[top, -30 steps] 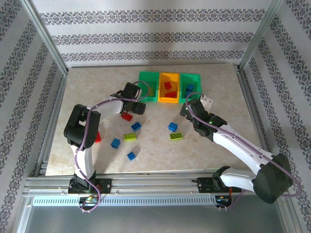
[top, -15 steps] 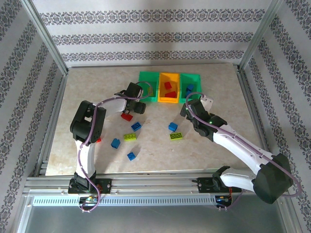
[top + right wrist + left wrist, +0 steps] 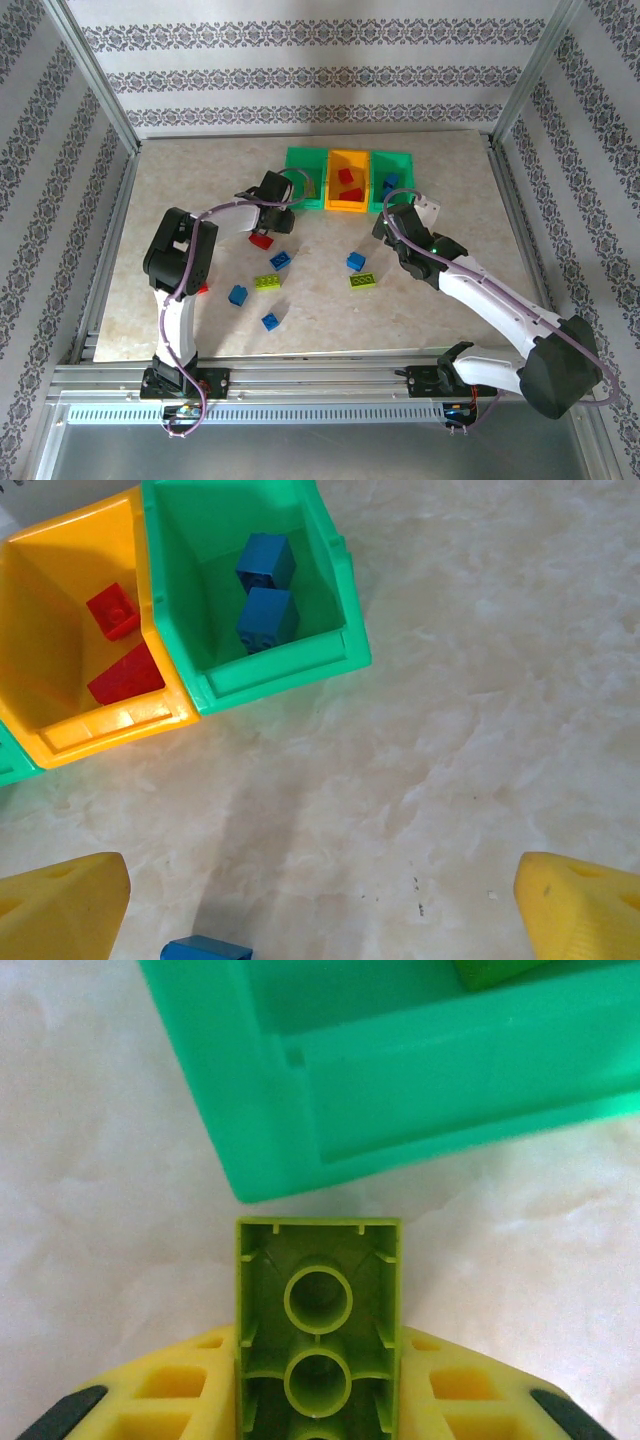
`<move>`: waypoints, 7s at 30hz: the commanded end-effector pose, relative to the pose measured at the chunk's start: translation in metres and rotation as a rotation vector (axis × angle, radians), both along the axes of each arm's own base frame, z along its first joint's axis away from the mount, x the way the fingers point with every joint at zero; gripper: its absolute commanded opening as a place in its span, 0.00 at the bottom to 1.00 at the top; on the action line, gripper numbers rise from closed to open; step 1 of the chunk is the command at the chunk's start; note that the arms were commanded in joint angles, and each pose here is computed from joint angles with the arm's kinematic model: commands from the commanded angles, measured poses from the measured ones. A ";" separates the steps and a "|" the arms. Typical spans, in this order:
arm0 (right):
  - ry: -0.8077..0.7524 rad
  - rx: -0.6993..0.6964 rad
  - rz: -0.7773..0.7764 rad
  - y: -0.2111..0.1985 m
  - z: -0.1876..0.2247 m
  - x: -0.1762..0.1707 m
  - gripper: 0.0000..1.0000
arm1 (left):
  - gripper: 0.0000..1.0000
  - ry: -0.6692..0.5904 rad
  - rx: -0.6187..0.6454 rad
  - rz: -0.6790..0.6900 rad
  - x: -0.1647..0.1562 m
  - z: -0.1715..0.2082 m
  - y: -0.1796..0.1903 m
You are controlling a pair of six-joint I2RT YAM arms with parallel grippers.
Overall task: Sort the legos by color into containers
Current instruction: Pick up the lego from the center of the table, then place the lego in the container, then pick up the lego from the center of the table, then place the lego in the container, then pick up the lego from the center of the table.
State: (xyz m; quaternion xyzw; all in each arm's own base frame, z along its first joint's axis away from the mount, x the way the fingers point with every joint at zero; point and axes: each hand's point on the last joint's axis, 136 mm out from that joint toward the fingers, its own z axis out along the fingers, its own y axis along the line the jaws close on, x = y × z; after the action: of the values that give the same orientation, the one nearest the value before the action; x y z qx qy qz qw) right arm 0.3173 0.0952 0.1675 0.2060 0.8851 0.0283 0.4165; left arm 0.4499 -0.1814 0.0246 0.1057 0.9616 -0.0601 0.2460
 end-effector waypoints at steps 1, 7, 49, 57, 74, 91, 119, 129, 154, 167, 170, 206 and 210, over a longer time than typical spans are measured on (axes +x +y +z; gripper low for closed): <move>-0.012 0.005 -0.025 -0.004 0.008 0.004 0.98 | 0.18 -0.009 -0.030 0.020 -0.007 0.016 0.003; -0.011 0.005 -0.024 -0.003 0.008 0.004 0.98 | 0.18 -0.038 -0.059 0.053 -0.015 0.040 0.007; 0.131 -0.062 0.021 0.010 -0.014 0.000 0.98 | 0.46 -0.246 -0.156 0.156 0.119 0.089 -0.042; 0.207 -0.091 0.054 0.019 -0.029 -0.007 0.98 | 0.49 -0.261 -0.206 0.160 0.113 0.105 -0.045; 0.378 -0.003 0.197 0.078 -0.074 -0.031 0.81 | 1.00 -0.400 -0.328 0.209 0.048 0.180 -0.019; 0.565 -0.089 0.371 0.100 -0.113 -0.023 0.77 | 1.00 -0.432 -0.249 0.393 -0.024 0.162 0.071; 0.638 -0.044 0.315 0.083 -0.143 0.003 0.59 | 1.00 -0.435 -0.236 0.478 -0.034 0.152 0.105; 0.633 -0.022 0.349 0.089 -0.148 0.009 0.46 | 1.00 -0.418 -0.228 0.486 -0.036 0.145 0.107; 0.277 -0.057 0.234 0.020 -0.032 0.143 0.29 | 1.00 -0.413 -0.225 0.512 -0.042 0.145 0.120; 0.273 -0.023 0.235 0.011 -0.050 0.204 0.39 | 1.00 -0.408 -0.209 0.516 -0.048 0.146 0.126; 0.274 -0.006 0.232 0.011 -0.052 0.207 0.47 | 1.00 -0.405 -0.212 0.517 -0.048 0.144 0.126; 0.254 -0.089 0.481 0.176 -0.039 0.026 0.83 | 1.00 -0.348 -0.254 0.659 -0.061 0.119 0.156; 0.275 -0.098 0.565 0.218 -0.051 0.021 0.98 | 1.00 -0.331 -0.270 0.705 -0.063 0.113 0.168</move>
State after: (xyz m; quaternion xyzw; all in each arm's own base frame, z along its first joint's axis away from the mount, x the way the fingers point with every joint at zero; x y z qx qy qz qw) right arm 0.3336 0.2970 0.1205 -0.0641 0.9563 0.0784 0.2741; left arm 0.3904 -0.0210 0.1396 -0.2283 0.8750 -0.0701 0.4212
